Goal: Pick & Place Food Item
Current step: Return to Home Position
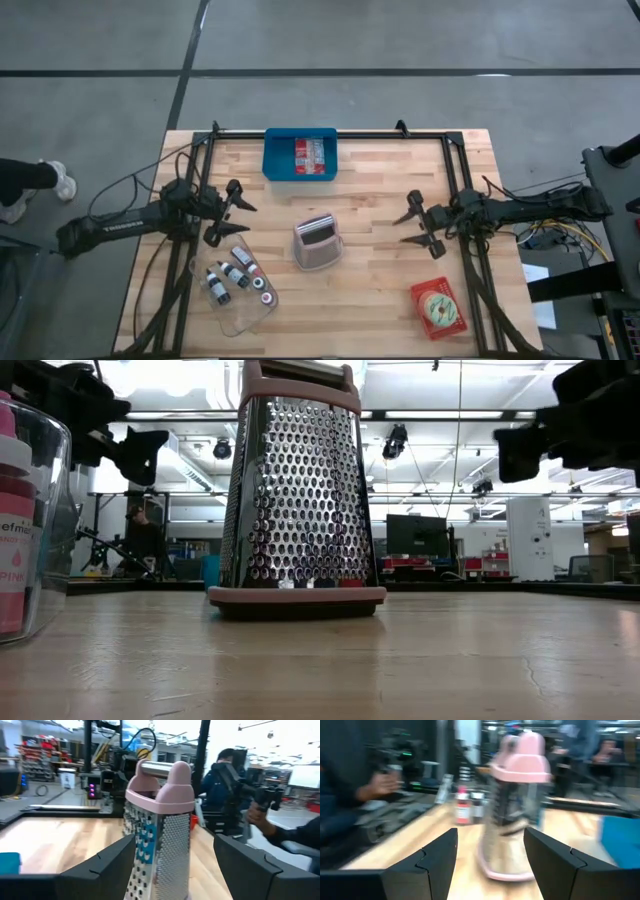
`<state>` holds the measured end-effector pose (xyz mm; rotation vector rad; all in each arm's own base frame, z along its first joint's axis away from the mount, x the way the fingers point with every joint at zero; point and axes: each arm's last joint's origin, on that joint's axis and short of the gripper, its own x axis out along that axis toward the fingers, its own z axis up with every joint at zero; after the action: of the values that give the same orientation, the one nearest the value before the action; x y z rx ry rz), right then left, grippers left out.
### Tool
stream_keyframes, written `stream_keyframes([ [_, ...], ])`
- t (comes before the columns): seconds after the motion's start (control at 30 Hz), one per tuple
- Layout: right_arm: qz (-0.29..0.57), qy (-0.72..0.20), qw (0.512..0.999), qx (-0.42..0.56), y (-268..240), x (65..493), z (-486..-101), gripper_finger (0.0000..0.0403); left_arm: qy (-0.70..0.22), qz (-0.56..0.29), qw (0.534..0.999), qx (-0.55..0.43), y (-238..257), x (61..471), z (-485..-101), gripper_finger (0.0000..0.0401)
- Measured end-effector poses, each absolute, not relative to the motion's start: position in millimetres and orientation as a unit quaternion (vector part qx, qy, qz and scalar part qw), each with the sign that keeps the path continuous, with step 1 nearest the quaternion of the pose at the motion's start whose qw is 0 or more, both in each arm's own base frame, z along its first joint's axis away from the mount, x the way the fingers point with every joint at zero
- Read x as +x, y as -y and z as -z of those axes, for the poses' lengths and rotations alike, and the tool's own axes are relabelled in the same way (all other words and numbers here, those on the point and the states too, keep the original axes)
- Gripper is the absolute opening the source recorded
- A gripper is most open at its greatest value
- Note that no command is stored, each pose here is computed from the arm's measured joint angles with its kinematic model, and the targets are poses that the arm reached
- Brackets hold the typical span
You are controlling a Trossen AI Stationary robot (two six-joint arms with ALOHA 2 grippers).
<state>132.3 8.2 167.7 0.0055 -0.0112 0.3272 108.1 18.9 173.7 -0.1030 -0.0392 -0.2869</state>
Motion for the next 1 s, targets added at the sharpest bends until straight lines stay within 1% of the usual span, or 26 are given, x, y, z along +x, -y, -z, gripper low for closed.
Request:
stream_keyframes([
  [0.17,-0.078,-0.003,0.997,-0.002,-3,134,-166,0.0224,0.024,0.115,0.992,-0.035,-17,110,-174,0.0275],
  [0.27,-0.05,-0.002,0.999,-0.004,-2,134,-166,0.0224,0.019,0.095,0.995,-0.033,-17,110,-172,0.0275],
  [0.57,-0.055,-0.001,0.998,-0.013,-4,134,-166,0.0224,0.006,0.084,0.994,-0.065,-17,111,-170,0.0275],
  [0.73,-0.053,-0.001,0.999,-0.014,-3,134,-166,0.0224,0.014,0.085,0.994,-0.069,-17,111,-172,0.0275],
  [0.83,-0.053,-0.002,0.999,-0.011,-3,134,-166,0.0224,-0.007,0.083,0.993,-0.086,-17,111,-168,0.0275],
  [0.93,-0.053,-0.002,0.999,-0.011,-3,134,-166,0.0224,-0.028,0.046,0.995,-0.089,-18,111,-163,0.0275],
  [1.0,-0.053,-0.004,0.999,-0.01,-3,134,-166,0.0224,-0.026,0.044,0.996,-0.071,-16,112,-163,0.0275],
])
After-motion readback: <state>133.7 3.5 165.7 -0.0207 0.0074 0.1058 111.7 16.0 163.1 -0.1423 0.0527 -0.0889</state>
